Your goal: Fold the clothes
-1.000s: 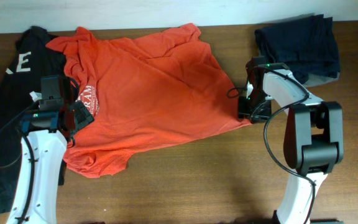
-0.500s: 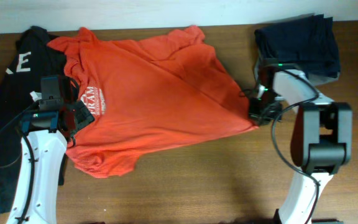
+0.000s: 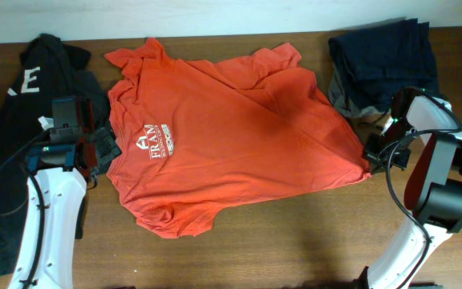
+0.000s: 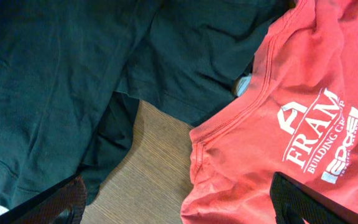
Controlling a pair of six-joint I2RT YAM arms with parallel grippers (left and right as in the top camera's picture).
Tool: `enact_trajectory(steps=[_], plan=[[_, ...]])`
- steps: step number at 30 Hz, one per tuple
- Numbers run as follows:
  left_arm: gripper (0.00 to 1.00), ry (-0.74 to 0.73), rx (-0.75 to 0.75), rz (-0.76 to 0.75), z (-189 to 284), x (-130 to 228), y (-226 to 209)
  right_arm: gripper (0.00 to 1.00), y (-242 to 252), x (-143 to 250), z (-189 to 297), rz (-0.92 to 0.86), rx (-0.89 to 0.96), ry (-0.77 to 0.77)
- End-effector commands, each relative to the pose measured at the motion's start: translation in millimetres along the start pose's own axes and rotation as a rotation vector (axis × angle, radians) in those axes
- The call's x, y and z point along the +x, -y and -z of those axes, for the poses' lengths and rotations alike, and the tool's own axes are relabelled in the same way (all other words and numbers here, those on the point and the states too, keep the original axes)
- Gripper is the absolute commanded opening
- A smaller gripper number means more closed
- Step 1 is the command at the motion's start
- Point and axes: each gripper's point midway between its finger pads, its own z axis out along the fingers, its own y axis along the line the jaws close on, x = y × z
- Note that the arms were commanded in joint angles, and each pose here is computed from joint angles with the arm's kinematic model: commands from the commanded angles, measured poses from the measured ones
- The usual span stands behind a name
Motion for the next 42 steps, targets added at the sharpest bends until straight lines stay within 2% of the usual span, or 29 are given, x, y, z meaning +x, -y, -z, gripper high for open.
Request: enact_trajectory(steps=[1, 3, 4, 6, 11, 12, 15, 18, 21, 30, 42], plan=[[0.94, 0.018, 0.015, 0.009, 4, -6, 2, 0.14, -34, 6, 51, 0.185, -0.080, 0.113], [0.94, 0.019, 0.015, 0.010, 4, -7, 2, 0.27, -48, 9, 83, 0.262, -0.083, 0.188], [0.94, 0.019, 0.015, 0.010, 4, -7, 2, 0.42, -59, 10, 101, 0.298, -0.086, 0.238], [0.94, 0.019, 0.015, 0.010, 4, -7, 2, 0.59, -78, 10, 127, 0.352, -0.096, 0.319], [0.94, 0.021, 0.016, 0.010, 4, -7, 2, 0.80, -159, -15, 183, 0.565, -0.149, 0.629], [0.94, 0.023, 0.017, 0.011, 4, -8, 2, 0.81, -176, -22, 190, 0.598, -0.161, 0.696], [0.95, 0.037, 0.027, 0.017, 2, -10, 5, 0.81, -211, -48, 203, 0.643, -0.173, 0.850], [0.95, 0.020, 0.045, 0.014, -3, -8, 10, 0.81, -245, -92, 207, 0.660, -0.212, 1.011], [0.95, 0.009, 0.035, -0.006, -8, -6, 10, 0.77, -254, -122, 195, 0.647, -0.223, 1.072], [0.95, -0.045, 0.002, -0.029, -26, 2, 11, 0.66, -277, -175, 114, 0.590, -0.296, 1.050], [0.95, -0.066, -0.018, -0.057, -35, 6, 11, 0.61, -295, -199, 74, 0.496, -0.432, 1.060]])
